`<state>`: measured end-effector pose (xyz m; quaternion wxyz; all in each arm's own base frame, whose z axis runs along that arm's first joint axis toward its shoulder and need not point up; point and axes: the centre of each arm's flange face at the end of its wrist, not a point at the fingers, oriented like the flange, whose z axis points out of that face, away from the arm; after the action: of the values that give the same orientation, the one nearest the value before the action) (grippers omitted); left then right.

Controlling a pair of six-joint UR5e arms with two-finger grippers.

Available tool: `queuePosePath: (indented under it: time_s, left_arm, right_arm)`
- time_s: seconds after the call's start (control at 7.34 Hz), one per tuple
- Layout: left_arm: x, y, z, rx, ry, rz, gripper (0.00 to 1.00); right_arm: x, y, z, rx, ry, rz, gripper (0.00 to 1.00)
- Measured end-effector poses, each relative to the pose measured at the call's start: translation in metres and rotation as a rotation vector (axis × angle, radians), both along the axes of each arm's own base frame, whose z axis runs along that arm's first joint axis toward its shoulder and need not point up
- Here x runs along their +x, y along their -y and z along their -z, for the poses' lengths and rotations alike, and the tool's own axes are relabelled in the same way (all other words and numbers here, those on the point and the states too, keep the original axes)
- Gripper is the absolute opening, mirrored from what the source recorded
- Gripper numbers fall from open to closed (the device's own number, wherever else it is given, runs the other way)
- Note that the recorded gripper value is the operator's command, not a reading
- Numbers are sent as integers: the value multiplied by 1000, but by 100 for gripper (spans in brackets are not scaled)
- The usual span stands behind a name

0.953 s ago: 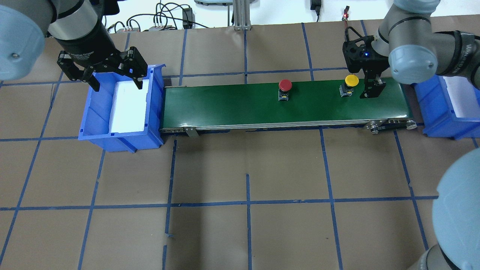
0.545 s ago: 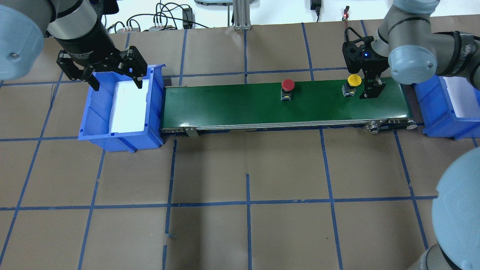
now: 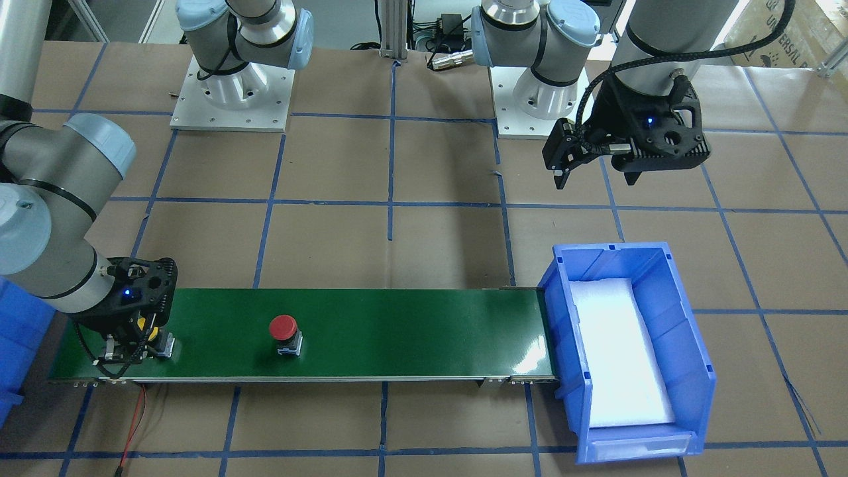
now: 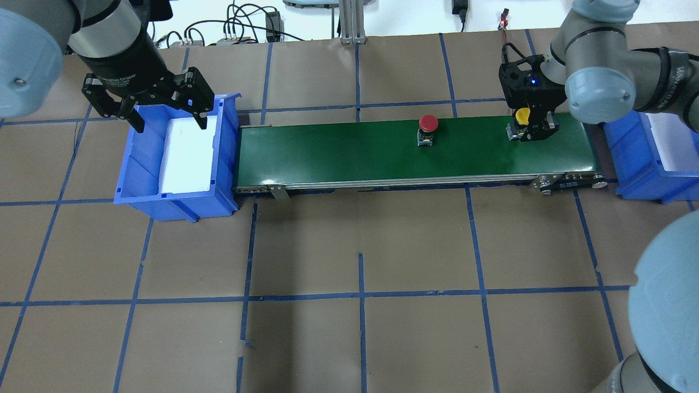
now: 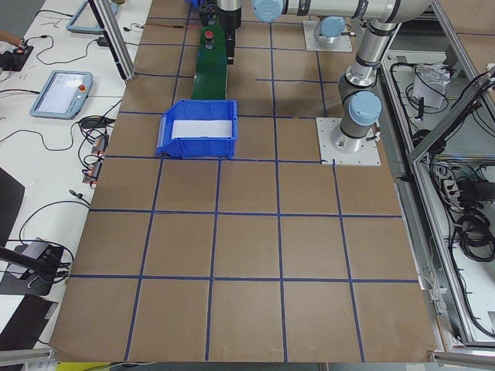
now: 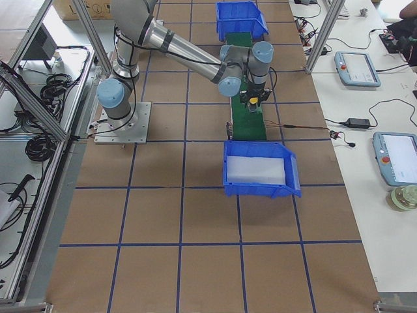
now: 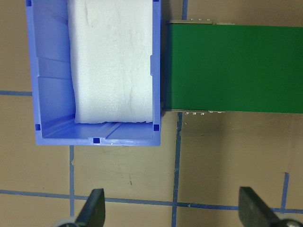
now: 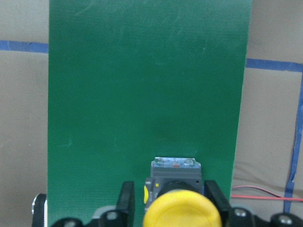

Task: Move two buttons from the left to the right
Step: 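Lift the yellow button and swing the right gripper over the far blue bin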

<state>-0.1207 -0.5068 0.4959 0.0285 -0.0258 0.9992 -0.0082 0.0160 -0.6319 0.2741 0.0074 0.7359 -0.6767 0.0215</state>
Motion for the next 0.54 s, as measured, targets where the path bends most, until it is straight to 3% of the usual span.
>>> queuePosePath:
  time_s: [0.54]
  left_arm:
    - [0,0,0,1,0,0,100]
  right_arm:
    - [-11,5,-25,-37,-25,6,6]
